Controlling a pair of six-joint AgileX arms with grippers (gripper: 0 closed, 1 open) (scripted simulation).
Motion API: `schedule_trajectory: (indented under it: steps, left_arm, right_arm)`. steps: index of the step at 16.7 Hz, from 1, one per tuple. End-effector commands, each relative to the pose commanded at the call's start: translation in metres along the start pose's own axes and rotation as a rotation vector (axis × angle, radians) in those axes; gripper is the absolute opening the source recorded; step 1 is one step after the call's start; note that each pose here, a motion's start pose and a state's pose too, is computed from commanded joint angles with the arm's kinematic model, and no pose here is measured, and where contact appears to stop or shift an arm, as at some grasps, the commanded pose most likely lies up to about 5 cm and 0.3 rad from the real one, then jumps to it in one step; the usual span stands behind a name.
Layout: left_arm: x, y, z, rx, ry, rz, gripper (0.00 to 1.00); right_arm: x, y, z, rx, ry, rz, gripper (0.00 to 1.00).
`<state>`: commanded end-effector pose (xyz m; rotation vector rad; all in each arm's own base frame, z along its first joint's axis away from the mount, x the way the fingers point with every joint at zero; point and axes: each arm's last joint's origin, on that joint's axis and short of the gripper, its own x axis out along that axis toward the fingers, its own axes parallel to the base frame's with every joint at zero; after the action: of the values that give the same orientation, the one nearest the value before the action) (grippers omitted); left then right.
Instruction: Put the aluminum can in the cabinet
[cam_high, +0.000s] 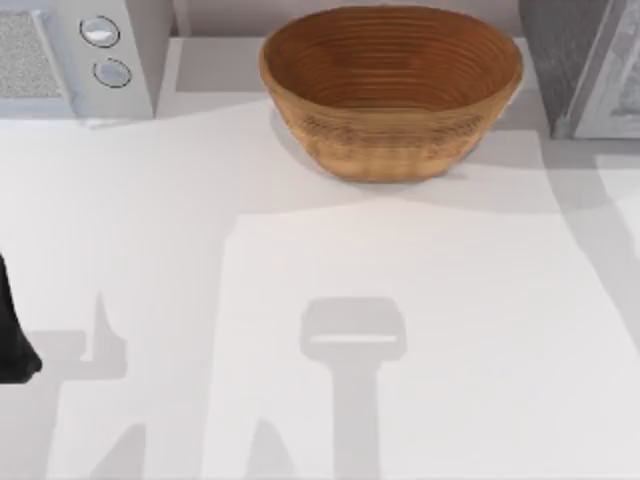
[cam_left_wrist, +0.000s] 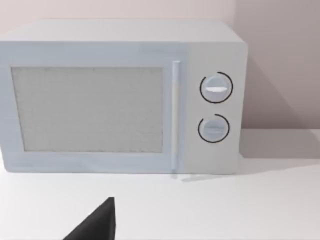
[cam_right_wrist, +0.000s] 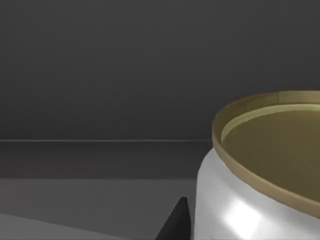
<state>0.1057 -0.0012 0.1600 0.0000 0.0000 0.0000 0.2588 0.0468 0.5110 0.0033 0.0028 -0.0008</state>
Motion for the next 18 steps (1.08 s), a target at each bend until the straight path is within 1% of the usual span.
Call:
schedule_trajectory:
  steps: [3, 10, 14, 18]
  left_arm:
    - [0.000, 0.000, 0.000, 0.000, 0.000, 0.000, 1.00]
    - [0.000, 0.000, 0.000, 0.000, 0.000, 0.000, 1.00]
    - [0.000, 0.000, 0.000, 0.000, 0.000, 0.000, 1.00]
    - [0.000, 0.000, 0.000, 0.000, 0.000, 0.000, 1.00]
  right_arm:
    - [0.020, 0.002, 0.005, -0.003, 0.015, 0.002, 0.00]
    - [0.091, 0.003, 0.031, -0.001, -0.005, -0.004, 0.00]
    - [0.127, 0.001, 0.029, 0.001, -0.013, -0.003, 0.00]
    - [0.146, -0.002, 0.020, 0.001, -0.004, -0.001, 0.00]
